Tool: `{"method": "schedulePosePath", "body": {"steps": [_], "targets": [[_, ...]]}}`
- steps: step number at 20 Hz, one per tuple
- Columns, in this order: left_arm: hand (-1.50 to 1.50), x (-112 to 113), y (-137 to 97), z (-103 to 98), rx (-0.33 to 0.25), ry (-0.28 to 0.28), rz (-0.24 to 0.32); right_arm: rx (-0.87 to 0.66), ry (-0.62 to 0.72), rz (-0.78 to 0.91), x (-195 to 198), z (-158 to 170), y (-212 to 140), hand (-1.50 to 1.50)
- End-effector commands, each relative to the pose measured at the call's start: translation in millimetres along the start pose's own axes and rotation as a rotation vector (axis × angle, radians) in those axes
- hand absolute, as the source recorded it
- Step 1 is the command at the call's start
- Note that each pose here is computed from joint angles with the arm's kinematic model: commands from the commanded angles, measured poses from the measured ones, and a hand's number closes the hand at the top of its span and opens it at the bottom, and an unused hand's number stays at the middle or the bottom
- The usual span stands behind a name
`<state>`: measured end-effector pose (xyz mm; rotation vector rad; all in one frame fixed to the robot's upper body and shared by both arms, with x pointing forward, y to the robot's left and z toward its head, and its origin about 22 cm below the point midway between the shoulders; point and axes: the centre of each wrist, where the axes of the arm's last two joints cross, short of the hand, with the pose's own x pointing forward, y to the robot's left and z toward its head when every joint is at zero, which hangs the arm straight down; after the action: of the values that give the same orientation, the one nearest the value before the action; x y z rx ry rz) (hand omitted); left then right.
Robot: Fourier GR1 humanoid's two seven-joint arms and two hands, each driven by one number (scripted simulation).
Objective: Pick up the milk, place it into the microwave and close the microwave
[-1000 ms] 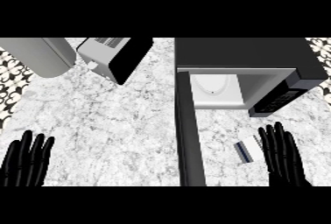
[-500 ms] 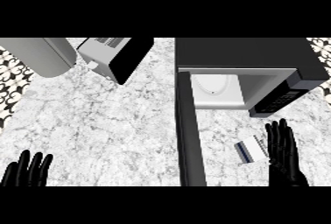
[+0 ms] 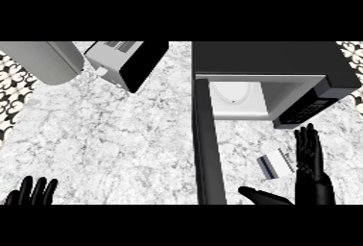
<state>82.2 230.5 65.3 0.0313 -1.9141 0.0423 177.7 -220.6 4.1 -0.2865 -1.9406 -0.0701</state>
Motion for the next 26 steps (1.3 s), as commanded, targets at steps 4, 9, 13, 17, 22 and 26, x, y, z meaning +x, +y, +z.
{"method": "schedulePosePath", "body": {"steps": [4,9,13,17,22,26], "targets": [[-1.50,-4.4,2.8,12.2,-0.004,-0.002,-0.013,-0.054,0.013,0.069,-45.4,-1.2,-18.9,-1.50],[-1.50,-2.3,-6.8,11.9,-0.004,-0.002,-0.023,-0.034,0.045,0.107,-59.9,16.7,-45.8,-1.50],[-1.50,0.2,-12.2,12.0,0.008,-0.008,-0.015,-0.033,0.067,0.091,-87.0,23.0,-70.8,-1.50],[-1.50,17.5,8.9,22.1,0.002,-0.006,-0.013,-0.019,0.097,0.070,-85.6,25.0,-70.8,-1.50],[-1.50,9.0,9.2,8.9,-0.001,-0.009,-0.004,0.019,0.129,0.113,-114.0,13.9,-92.7,-1.50],[-1.50,11.0,5.8,7.7,0.015,-0.008,0.008,-0.003,0.157,0.155,-126.1,2.9,-74.1,-1.50]]}}
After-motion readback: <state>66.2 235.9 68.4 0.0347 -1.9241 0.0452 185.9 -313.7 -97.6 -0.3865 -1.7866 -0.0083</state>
